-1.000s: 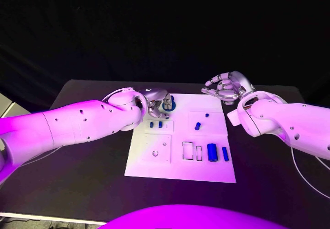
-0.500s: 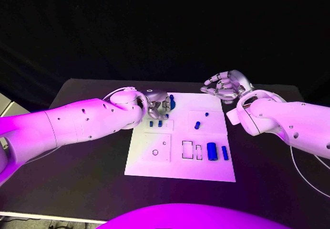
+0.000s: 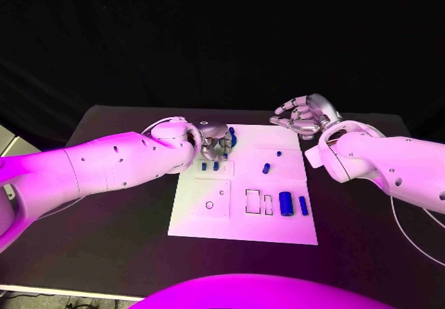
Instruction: Assemble the parts on the task board
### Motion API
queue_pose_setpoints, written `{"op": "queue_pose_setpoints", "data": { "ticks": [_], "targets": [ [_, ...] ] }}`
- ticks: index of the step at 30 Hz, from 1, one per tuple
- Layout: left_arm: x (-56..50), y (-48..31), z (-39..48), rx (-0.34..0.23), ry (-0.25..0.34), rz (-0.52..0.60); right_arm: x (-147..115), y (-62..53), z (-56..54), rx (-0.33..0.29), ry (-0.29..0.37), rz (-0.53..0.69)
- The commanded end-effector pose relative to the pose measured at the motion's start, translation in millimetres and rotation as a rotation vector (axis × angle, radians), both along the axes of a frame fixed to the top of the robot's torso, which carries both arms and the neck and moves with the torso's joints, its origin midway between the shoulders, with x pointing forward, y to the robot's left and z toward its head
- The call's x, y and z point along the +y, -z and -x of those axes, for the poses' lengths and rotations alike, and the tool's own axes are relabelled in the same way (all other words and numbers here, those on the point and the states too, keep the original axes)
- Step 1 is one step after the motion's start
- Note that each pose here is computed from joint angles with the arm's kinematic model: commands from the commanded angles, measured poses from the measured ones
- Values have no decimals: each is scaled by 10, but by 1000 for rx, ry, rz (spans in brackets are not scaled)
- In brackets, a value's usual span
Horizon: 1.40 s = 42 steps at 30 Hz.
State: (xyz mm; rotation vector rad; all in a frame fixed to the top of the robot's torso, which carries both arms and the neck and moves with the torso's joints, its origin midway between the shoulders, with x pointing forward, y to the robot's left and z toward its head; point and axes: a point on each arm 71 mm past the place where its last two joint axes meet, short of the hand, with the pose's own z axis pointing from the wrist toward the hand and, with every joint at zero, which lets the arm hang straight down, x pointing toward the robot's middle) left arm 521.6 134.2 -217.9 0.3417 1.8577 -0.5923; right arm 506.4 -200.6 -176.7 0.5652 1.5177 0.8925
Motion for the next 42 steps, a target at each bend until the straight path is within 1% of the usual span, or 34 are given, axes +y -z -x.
{"op": "queue_pose_setpoints", "data": {
  "ticks": [1, 17, 25, 29, 35, 38, 42],
  "targets": [
    [-26, 8, 9, 13, 21, -1, 24, 1, 7, -2, -22, 4],
    [-17, 46, -34, 29, 11, -8, 29, 1, 10, 0, -24, 3],
    [-37, 56, -38, 40, 17, -3, 33, 1, 11, 0, -25, 3],
    [-40, 42, -40, 28, 19, 17, 36, 1, 12, 1, -26, 3],
    [-1, 13, -33, 8, 14, 56, 34, 3, 13, 3, -27, 4],
    [27, -3, -24, 14, 10, 68, 32, 3, 13, 4, -27, 4],
    [68, -47, -10, 24, 4, 94, 24, 4, 12, 4, -25, 5]
  ]
}}
